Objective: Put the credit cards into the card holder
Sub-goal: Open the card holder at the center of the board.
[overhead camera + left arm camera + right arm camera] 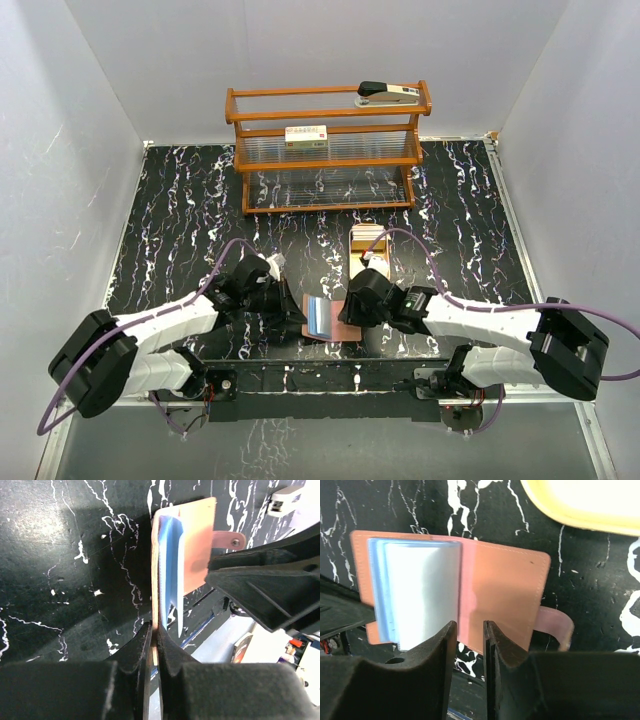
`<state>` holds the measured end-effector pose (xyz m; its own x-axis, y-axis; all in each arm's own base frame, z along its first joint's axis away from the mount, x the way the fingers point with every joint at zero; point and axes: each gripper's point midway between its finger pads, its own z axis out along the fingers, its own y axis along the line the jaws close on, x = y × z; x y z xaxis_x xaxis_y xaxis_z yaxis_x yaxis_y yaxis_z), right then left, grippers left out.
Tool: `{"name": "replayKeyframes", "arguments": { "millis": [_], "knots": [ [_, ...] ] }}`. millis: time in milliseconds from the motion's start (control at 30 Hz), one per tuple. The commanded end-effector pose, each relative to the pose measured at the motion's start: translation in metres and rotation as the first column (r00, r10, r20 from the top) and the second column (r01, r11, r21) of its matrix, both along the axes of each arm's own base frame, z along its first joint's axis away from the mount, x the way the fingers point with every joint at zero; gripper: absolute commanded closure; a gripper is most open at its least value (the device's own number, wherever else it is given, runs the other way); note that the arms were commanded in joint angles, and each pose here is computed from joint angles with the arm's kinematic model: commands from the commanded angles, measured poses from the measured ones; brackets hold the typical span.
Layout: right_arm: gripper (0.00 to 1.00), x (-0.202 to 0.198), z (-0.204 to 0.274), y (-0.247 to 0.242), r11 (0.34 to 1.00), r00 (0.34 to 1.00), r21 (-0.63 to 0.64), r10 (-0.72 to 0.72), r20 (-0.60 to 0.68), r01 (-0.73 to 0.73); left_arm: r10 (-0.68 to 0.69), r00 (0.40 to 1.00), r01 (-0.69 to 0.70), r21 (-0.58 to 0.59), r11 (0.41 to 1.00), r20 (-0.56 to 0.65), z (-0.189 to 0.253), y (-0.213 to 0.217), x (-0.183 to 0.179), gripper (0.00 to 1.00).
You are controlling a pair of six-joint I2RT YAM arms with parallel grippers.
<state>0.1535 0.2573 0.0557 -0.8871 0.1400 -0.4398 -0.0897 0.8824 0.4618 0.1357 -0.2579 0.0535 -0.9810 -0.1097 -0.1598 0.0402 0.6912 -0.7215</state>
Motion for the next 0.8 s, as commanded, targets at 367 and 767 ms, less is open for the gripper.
{"name": "replayKeyframes", "arguments": {
  "millis": [367,767],
  "knots": [
    [0.84,-0.006,-0.028,-0.012,0.999,1.000,0.021,-0.027,0.008,0.027,-0.049,0.997,0.059,-0.163,0.985,0.063,0.028,-0.031,0.011,0.68],
    [0.84,-0.006,-0.029,-0.016,0.999,0.999,0.029,-0.032,0.025,0.031,-0.022,0.997,0.033,-0.154,0.987,0.075,0.026,-0.032,0.017,0.96]
  ]
}}
